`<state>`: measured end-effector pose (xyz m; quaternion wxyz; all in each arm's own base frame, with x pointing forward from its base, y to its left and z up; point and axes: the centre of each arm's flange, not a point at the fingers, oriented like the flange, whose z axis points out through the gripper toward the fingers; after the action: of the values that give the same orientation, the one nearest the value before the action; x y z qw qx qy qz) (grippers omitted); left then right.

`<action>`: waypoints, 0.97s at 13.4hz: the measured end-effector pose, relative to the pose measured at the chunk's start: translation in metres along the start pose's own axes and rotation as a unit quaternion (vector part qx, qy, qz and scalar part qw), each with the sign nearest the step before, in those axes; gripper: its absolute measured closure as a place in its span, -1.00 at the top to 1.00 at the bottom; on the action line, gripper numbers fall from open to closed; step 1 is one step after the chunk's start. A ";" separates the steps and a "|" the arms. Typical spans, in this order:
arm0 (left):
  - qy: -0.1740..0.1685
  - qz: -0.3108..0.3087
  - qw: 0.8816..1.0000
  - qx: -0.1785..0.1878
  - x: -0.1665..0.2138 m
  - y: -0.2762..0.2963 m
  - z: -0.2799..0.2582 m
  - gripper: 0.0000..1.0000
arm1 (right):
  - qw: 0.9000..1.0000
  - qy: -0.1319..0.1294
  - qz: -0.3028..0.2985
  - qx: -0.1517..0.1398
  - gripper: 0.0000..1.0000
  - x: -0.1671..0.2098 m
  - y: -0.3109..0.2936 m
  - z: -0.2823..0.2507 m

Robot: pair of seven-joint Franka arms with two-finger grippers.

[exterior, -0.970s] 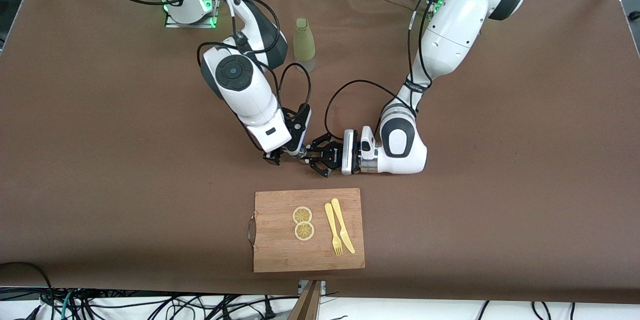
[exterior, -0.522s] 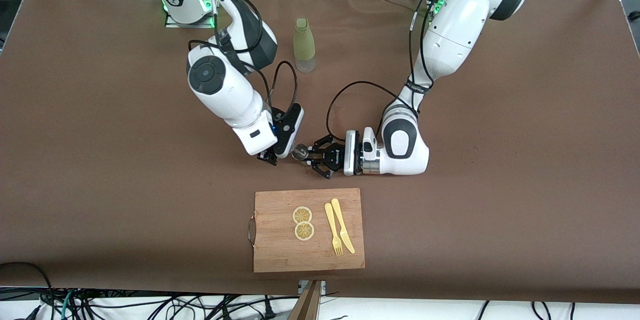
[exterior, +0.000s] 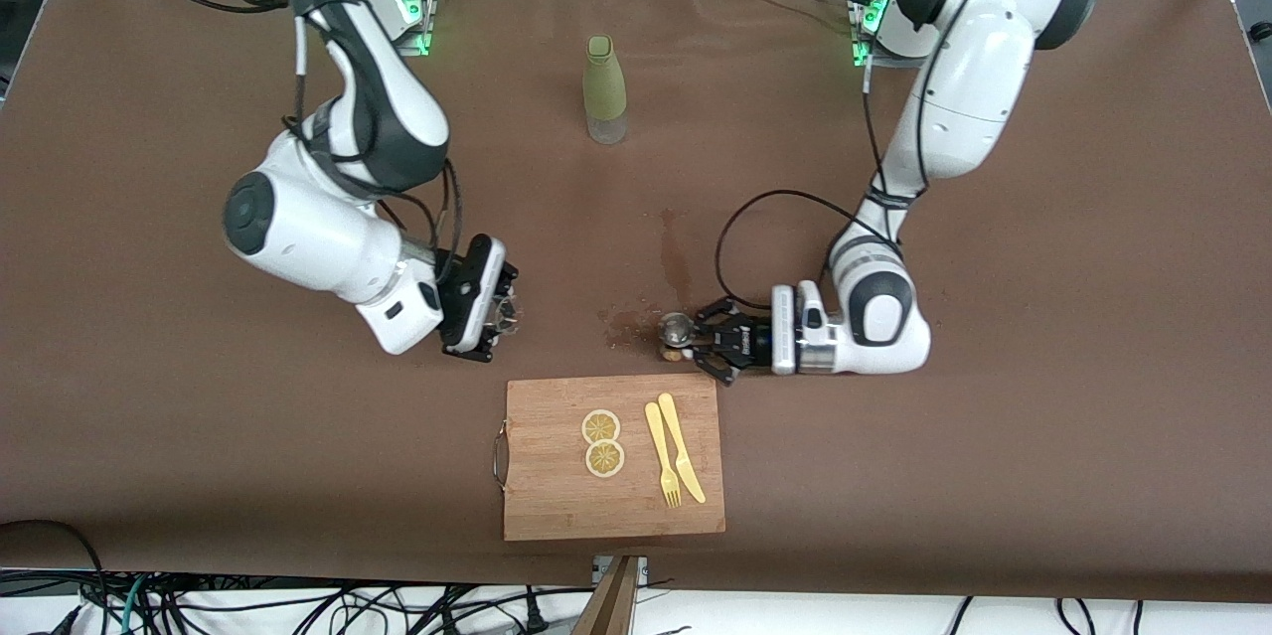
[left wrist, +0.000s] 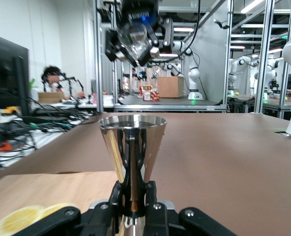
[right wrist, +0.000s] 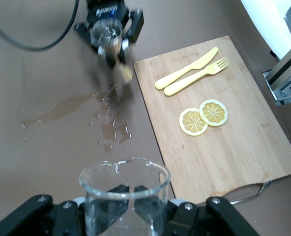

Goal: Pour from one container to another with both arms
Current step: 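Lower the glass cup with the right gripper while the left gripper lowers the jigger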

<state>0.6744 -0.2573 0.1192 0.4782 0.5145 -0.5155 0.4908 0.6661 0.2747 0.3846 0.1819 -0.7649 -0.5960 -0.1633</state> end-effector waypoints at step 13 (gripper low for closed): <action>-0.037 0.063 0.996 -0.050 -0.025 0.032 -0.372 -0.58 | 0.965 0.229 -0.108 0.069 -0.75 -0.301 0.094 0.007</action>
<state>0.6388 0.1152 0.1167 0.4519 0.4747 -0.5879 0.4742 0.6865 0.0008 0.2304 0.3473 -0.6237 -0.6270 -0.3116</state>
